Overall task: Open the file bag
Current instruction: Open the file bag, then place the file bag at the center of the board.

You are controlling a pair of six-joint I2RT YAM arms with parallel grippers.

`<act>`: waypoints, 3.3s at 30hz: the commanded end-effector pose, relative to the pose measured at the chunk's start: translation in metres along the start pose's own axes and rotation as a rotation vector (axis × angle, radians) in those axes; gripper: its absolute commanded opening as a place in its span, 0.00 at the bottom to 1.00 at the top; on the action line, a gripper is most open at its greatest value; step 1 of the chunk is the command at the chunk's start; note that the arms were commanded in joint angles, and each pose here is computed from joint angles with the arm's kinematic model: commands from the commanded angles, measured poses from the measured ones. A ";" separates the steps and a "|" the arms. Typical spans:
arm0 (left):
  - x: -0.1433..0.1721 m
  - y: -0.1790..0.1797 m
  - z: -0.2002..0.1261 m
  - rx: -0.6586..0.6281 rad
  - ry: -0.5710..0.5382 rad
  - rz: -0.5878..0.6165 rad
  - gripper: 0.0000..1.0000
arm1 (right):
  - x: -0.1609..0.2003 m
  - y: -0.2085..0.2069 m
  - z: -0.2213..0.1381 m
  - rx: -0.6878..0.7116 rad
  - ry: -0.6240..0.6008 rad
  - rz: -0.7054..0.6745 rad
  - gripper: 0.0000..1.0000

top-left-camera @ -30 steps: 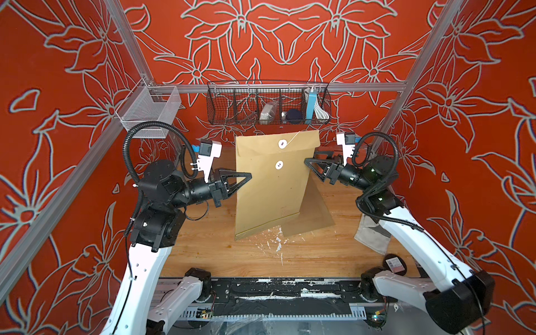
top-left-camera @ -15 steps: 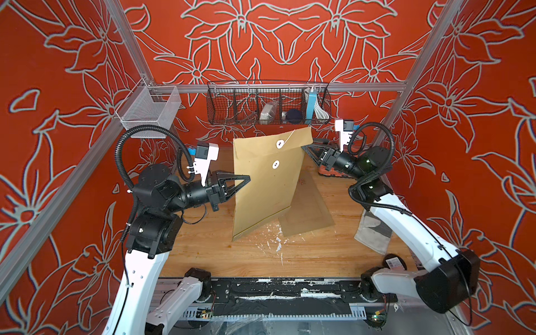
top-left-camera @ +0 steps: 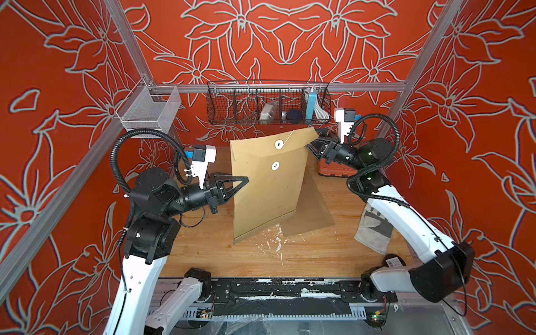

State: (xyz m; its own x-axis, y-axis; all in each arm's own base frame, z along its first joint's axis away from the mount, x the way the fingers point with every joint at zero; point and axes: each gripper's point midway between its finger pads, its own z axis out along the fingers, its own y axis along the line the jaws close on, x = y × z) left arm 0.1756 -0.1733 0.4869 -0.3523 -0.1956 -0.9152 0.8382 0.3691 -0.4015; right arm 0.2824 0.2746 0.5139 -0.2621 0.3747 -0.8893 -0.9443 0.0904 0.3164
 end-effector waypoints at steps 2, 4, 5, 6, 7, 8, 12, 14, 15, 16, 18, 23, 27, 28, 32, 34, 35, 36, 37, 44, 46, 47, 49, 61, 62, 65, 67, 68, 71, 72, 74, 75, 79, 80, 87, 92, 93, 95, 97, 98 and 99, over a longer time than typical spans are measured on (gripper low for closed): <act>0.007 0.002 -0.002 -0.007 0.003 0.003 0.00 | -0.011 0.032 -0.001 -0.074 0.036 -0.099 0.61; 0.008 0.002 -0.002 -0.007 0.003 0.002 0.00 | -0.013 0.034 0.000 -0.076 0.038 -0.106 0.58; 0.009 0.002 -0.003 -0.007 0.003 0.003 0.00 | -0.014 0.034 0.001 -0.078 0.038 -0.106 0.56; 0.009 0.001 -0.003 -0.007 0.001 0.003 0.00 | -0.016 0.035 0.002 -0.084 0.038 -0.102 0.54; 0.010 0.000 -0.004 -0.005 0.001 0.005 0.00 | -0.017 0.036 0.003 -0.092 0.037 -0.102 0.53; 0.010 0.000 -0.004 -0.004 0.000 0.008 0.00 | -0.019 0.038 0.004 -0.100 0.037 -0.101 0.52; 0.012 0.000 -0.003 0.011 0.002 -0.002 0.00 | -0.022 0.043 0.005 -0.123 0.043 -0.109 0.45; 0.013 0.001 -0.002 0.015 0.002 -0.006 0.00 | -0.023 0.046 0.005 -0.130 0.047 -0.113 0.40; 0.013 0.001 -0.002 0.015 0.000 -0.007 0.00 | -0.023 0.047 0.004 -0.135 0.051 -0.116 0.38; 0.014 0.001 -0.002 0.016 0.000 -0.009 0.00 | -0.021 0.047 0.004 -0.136 0.056 -0.115 0.36; 0.014 0.001 -0.002 0.016 0.000 -0.008 0.00 | -0.020 0.048 0.004 -0.142 0.065 -0.118 0.31; 0.013 0.003 -0.002 0.009 -0.005 -0.010 0.00 | -0.017 0.051 0.004 -0.162 0.085 -0.109 0.17; 0.013 0.005 -0.002 0.000 -0.009 -0.016 0.00 | -0.012 0.053 0.001 -0.164 0.101 -0.103 0.05; 0.012 0.005 -0.002 -0.006 -0.011 -0.017 0.00 | -0.011 0.053 0.000 -0.162 0.104 -0.101 0.03; 0.013 0.012 -0.003 -0.046 -0.017 -0.021 0.00 | -0.007 0.055 -0.003 -0.151 0.117 -0.108 0.00; 0.014 0.019 -0.004 -0.082 -0.020 -0.031 0.00 | -0.006 0.055 -0.005 -0.137 0.120 -0.112 0.00; 0.015 0.024 -0.005 -0.112 -0.023 -0.039 0.00 | -0.005 0.055 -0.006 -0.123 0.121 -0.117 0.00; 0.015 0.029 -0.005 -0.143 -0.026 -0.047 0.02 | -0.004 0.053 -0.008 -0.106 0.125 -0.118 0.00; 0.016 0.036 -0.007 -0.187 -0.029 -0.053 0.12 | -0.001 0.051 -0.009 -0.081 0.132 -0.120 0.00; 0.038 0.106 -0.039 -0.621 -0.007 -0.105 0.65 | 0.013 0.024 -0.033 0.197 0.185 -0.141 0.00; 0.047 0.120 -0.050 -0.720 0.013 -0.117 0.78 | 0.018 0.016 -0.038 0.255 0.196 -0.130 0.00; 0.051 0.125 -0.056 -0.762 0.025 -0.123 0.80 | 0.020 0.012 -0.040 0.279 0.201 -0.121 0.00; 0.059 0.133 -0.065 -0.832 0.049 -0.133 0.81 | 0.027 0.007 -0.040 0.309 0.211 -0.102 0.00; 0.081 0.141 -0.102 -1.028 0.138 -0.144 0.85 | 0.053 0.016 0.025 0.251 0.170 -0.006 0.00; 0.082 0.142 -0.103 -1.040 0.147 -0.148 0.85 | 0.052 0.014 0.030 0.246 0.146 0.013 0.00; 0.087 0.148 -0.101 -1.048 0.197 -0.171 0.87 | 0.065 -0.027 0.032 0.389 0.119 0.059 0.00; 0.095 0.154 -0.096 -1.040 0.234 -0.198 0.89 | 0.092 -0.066 0.031 0.510 0.161 0.072 0.00; 0.099 0.157 -0.092 -1.032 0.254 -0.214 0.90 | 0.111 -0.086 0.031 0.566 0.199 0.086 0.00; 0.115 0.169 -0.082 -1.013 0.324 -0.272 0.97 | 0.164 -0.131 0.039 0.618 0.273 0.151 0.00; 0.120 0.173 -0.080 -1.010 0.347 -0.290 0.98 | 0.178 -0.142 0.043 0.625 0.281 0.174 0.00; 0.132 0.183 -0.077 -1.021 0.396 -0.329 0.99 | 0.204 -0.166 0.050 0.643 0.290 0.221 0.00; 0.139 0.190 -0.074 -1.029 0.430 -0.354 0.99 | 0.216 -0.176 0.052 0.652 0.299 0.239 0.00; 0.167 0.209 -0.071 -1.059 0.531 -0.443 0.99 | 0.252 -0.206 0.068 0.660 0.336 0.295 0.00; 0.173 0.213 -0.071 -1.067 0.556 -0.470 0.99 | 0.261 -0.211 0.070 0.664 0.349 0.309 0.00; 0.205 0.227 -0.055 -1.030 0.614 -0.613 0.99 | 0.314 -0.225 0.096 0.610 0.433 0.390 0.00; 0.207 0.229 -0.049 -1.014 0.478 -0.660 0.99 | 0.345 -0.228 0.108 0.588 0.484 0.429 0.00; 0.207 0.229 -0.049 -1.012 0.455 -0.656 0.99 | 0.350 -0.228 0.108 0.594 0.486 0.434 0.00; 0.208 0.229 -0.051 -1.014 0.427 -0.651 0.99 | 0.359 -0.226 0.113 0.593 0.491 0.436 0.00; 0.209 0.228 -0.052 -1.012 0.430 -0.643 0.99 | 0.369 -0.225 0.119 0.585 0.508 0.442 0.00; 0.209 0.227 -0.053 -1.017 0.434 -0.641 0.99 | 0.374 -0.223 0.124 0.573 0.517 0.446 0.00; 0.209 0.227 -0.054 -1.020 0.438 -0.639 0.99 | 0.378 -0.219 0.128 0.562 0.526 0.450 0.00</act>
State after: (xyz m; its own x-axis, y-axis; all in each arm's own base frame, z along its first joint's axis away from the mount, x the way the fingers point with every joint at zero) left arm 0.2633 -0.0811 0.1937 -0.8658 -0.3311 -0.3752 -0.1627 0.8953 -0.4147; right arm 0.4251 0.4951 0.1451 -0.7614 0.0345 -0.6473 -0.5202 0.5633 0.6420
